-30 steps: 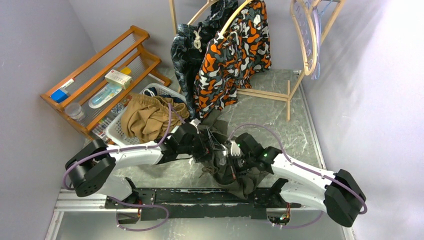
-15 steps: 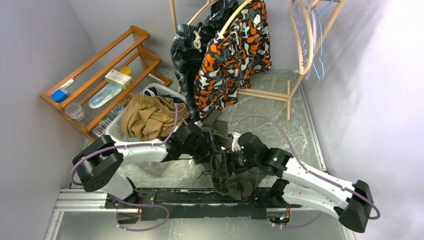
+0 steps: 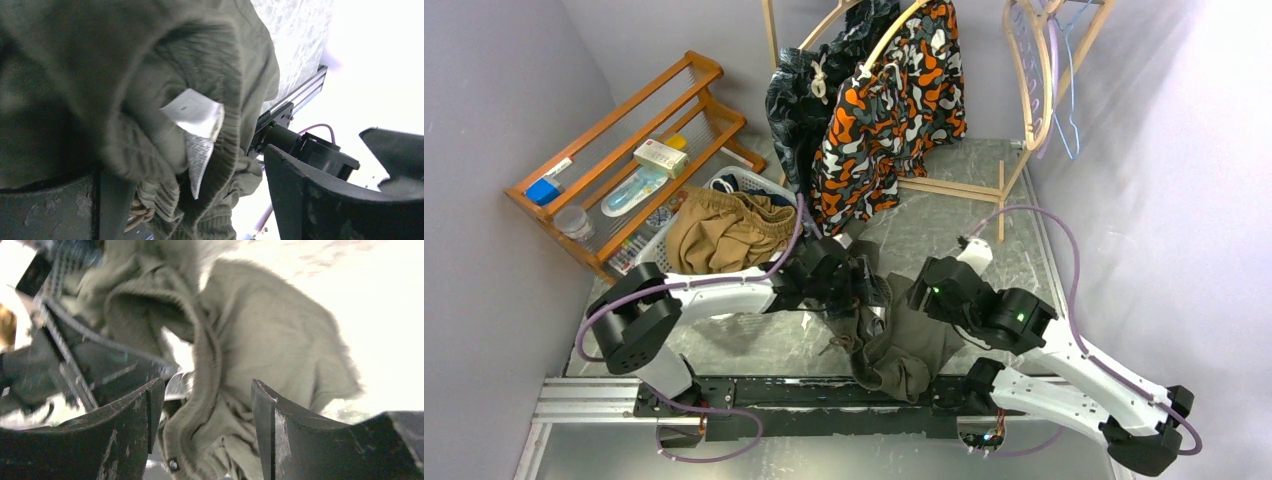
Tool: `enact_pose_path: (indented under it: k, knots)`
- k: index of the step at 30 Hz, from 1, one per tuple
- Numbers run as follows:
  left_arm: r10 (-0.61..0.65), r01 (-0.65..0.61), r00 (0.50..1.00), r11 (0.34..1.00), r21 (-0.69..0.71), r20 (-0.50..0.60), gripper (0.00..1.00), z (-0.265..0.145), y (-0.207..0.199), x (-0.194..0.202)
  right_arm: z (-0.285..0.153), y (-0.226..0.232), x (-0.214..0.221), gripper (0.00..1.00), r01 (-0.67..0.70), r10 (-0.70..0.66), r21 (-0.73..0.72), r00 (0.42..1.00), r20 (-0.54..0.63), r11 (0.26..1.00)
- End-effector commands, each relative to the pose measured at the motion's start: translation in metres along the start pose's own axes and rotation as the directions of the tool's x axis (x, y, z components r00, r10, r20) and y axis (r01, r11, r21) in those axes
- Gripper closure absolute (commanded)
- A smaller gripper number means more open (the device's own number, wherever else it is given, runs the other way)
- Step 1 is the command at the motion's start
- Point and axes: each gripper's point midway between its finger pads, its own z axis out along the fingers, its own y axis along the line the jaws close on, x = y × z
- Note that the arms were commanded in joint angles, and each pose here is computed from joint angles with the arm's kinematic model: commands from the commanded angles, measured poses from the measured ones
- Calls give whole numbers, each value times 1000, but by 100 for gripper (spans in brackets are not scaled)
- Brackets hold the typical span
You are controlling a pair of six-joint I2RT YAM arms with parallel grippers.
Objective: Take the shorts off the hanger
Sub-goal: Adjust the shorts at the center of the board, then pick up the shorts at the center of the board.
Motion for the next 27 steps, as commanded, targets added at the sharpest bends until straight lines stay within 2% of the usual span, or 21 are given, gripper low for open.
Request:
enact_pose_path:
  k: [1,6,11,13,17,20,22,27]
  knots:
    - [160,-163,985,985,-55,-59,5,12,-14,16,-11,-60,-30,33,-221,160,242,955,248,945]
    - [236,-259,965,931,-256,-117,4,35,8,23,-24,-80,-36,32,-371,273,270,900,339,889]
    - [295,-350,937,801,-485,-189,3,50,52,27,-33,-86,-43,31,-420,317,229,869,380,878]
    - [307,-378,926,761,-528,-221,3,55,63,31,-36,-87,-44,31,-434,330,216,860,390,875]
    - [337,-427,904,722,-545,-262,3,64,75,44,-41,-95,-46,31,-473,360,200,832,422,858]
    - [365,-483,875,682,-549,-317,7,69,87,56,-42,-98,-47,30,-495,383,178,814,436,850]
    - [392,-516,856,614,-597,-337,10,66,99,59,-43,-99,-47,30,-506,394,168,805,443,846]
    - [471,-582,791,385,-716,-390,12,46,135,56,-42,-101,-49,30,-500,381,176,806,452,848]
